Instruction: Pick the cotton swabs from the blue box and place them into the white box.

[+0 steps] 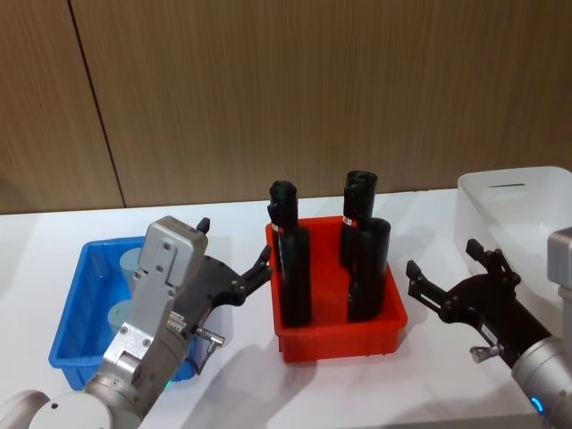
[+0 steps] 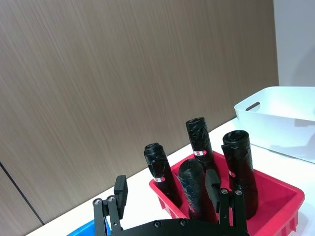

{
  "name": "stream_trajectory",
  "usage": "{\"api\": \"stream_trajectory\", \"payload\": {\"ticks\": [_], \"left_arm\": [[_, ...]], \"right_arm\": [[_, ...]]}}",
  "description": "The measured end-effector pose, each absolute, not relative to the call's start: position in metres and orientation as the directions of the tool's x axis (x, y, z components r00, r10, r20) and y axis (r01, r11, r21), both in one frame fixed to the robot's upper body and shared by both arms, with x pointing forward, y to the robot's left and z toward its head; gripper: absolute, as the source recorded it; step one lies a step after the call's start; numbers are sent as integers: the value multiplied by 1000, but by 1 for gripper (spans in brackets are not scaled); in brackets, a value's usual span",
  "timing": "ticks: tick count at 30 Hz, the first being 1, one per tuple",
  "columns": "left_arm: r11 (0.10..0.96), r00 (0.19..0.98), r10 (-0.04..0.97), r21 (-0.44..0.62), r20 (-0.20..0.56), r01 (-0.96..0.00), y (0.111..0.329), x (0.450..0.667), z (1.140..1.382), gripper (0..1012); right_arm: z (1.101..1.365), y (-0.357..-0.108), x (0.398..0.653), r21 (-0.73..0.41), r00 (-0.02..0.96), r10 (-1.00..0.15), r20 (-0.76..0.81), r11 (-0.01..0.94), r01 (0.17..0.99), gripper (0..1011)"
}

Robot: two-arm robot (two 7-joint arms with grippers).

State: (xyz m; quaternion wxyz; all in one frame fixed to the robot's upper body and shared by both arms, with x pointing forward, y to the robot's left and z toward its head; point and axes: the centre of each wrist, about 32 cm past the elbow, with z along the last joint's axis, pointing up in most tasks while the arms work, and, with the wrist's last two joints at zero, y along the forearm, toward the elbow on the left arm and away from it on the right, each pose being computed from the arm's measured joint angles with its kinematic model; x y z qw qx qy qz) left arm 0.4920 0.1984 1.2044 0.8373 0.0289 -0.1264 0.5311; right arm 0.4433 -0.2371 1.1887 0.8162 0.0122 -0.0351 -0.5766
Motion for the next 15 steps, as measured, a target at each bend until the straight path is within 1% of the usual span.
{"api": "stream_trajectory", "payload": {"ticks": [15], "left_arm": [[434, 404, 882, -86, 242, -897, 198, 492, 1204, 1000]], "right_arm": [[1189, -237, 443, 60, 333, -942, 43, 335, 940, 1002]]}}
